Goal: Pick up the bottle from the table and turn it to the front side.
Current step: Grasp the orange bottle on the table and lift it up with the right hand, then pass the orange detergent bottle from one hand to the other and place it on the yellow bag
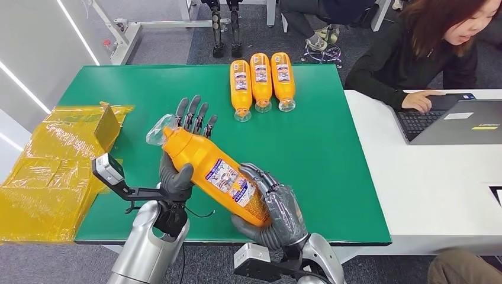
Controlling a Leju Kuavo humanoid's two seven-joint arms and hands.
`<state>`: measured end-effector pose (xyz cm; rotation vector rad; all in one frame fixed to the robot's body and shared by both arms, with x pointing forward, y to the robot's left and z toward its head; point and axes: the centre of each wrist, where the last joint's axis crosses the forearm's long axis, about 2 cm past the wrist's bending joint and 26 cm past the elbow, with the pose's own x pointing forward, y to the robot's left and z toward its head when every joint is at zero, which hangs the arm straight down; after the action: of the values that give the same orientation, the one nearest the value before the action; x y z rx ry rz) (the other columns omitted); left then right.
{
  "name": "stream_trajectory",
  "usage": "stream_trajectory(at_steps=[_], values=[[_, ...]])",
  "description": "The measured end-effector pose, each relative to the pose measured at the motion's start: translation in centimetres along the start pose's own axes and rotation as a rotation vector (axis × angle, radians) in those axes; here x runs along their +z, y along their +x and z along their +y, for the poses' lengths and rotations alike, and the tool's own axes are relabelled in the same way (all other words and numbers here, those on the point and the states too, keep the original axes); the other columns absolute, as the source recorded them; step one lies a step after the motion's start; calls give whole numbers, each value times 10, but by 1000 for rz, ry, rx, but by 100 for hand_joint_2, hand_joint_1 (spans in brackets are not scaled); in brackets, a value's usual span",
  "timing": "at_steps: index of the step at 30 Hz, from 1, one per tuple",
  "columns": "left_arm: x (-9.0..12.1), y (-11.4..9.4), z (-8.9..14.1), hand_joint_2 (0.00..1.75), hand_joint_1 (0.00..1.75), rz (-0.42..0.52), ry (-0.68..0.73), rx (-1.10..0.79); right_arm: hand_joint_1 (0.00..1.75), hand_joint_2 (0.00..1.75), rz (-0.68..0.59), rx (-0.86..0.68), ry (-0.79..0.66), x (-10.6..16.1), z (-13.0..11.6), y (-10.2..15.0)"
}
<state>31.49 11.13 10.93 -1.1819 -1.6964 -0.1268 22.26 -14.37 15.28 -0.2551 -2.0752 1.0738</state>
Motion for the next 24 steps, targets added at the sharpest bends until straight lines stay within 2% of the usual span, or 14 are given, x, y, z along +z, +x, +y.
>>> stream_trajectory(at_steps=[2, 4, 6, 23, 24], values=[[-1, 2, 2, 175, 40, 5, 2, 1, 175, 175, 9, -13, 8, 0, 4, -1], [-2, 3, 4, 175, 123, 5, 4, 2, 175, 175, 14, -23, 11, 0, 6, -1], [-2, 4, 5, 175, 172, 3, 6, 1, 175, 175, 17, -27, 12, 0, 7, -1], [-4, 7, 10, 175, 175, -11, 19, -5, 175, 175, 35, -21, 4, 3, 7, -9], [-3, 8, 11, 175, 175, -11, 23, -5, 131, 175, 32, -21, 3, 4, 7, -10]])
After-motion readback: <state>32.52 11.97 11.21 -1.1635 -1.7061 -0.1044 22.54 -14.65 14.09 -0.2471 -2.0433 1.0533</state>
